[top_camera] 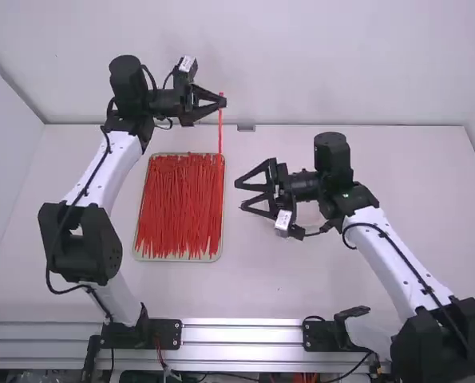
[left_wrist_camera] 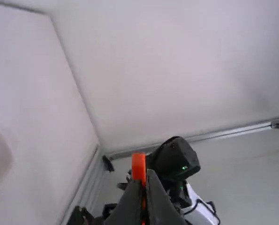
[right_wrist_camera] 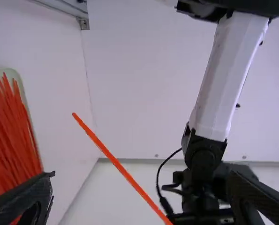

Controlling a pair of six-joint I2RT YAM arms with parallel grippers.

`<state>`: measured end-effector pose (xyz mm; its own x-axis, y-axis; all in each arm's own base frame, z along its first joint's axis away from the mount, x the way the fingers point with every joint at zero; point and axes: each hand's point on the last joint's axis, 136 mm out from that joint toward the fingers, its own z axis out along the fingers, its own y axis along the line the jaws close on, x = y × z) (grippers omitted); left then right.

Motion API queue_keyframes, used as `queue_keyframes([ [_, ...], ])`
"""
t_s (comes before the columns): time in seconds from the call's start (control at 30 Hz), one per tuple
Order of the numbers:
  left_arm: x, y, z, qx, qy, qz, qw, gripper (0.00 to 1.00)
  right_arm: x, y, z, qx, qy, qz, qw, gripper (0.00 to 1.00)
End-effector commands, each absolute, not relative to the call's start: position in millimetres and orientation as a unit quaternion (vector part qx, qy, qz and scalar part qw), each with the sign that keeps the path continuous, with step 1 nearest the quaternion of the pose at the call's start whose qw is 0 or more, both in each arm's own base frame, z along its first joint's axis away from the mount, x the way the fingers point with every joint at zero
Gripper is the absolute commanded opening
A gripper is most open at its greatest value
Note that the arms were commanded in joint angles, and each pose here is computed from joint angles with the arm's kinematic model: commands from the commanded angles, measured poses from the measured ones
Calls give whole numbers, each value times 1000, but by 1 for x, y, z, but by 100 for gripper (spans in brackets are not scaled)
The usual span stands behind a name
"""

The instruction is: Fasten the cable tie

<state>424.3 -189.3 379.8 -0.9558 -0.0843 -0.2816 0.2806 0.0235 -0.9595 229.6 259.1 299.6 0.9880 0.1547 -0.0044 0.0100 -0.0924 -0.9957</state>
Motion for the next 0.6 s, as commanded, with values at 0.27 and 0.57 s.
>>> queue_keyframes([
  [0.27, 430, -196, 364, 14, 711, -695, 101, 2, 219, 269, 299, -726, -104, 43, 679, 84],
  [0.57, 437, -196, 359, -10, 714, -692, 105, 2, 220, 270, 300, -724, -110, 35, 680, 70],
])
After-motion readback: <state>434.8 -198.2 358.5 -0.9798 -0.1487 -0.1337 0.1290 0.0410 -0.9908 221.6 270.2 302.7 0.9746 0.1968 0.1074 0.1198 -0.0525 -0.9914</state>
